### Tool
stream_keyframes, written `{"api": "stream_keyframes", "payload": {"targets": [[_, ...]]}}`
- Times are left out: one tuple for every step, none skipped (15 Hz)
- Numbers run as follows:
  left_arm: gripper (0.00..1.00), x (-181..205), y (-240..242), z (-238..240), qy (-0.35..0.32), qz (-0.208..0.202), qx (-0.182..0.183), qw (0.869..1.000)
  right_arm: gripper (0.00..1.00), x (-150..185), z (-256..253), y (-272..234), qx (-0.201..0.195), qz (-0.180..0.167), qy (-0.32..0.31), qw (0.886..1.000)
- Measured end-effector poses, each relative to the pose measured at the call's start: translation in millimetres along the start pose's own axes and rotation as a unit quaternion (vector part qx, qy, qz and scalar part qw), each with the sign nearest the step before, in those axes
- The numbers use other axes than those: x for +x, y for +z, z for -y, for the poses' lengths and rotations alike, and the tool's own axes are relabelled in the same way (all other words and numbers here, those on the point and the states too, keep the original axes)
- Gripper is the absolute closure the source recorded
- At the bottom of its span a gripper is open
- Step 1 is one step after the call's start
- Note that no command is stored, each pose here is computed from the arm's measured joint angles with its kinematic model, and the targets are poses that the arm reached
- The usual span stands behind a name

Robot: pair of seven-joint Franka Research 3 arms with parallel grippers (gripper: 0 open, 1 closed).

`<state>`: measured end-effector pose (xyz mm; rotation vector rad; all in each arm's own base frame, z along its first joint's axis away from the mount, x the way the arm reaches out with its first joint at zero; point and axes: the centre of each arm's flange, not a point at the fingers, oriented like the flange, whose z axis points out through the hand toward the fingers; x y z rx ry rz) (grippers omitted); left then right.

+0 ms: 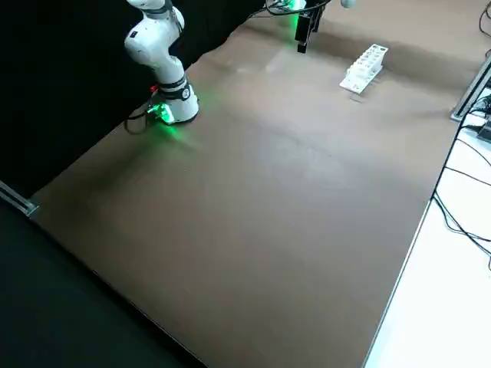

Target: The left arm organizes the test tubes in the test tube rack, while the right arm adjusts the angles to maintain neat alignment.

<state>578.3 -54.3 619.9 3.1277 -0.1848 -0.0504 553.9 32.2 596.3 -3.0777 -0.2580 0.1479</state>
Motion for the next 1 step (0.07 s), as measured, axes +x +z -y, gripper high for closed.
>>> {"api": "stream_keyframes", "payload": {"targets": [[0.00, 0.0, 0.1, -0.6, 0.000, 0.000, 0.000, 1.000, 0.00, -0.2, -0.3, 0.1, 0.000, 0.001, 0.001, 1.000]]}}
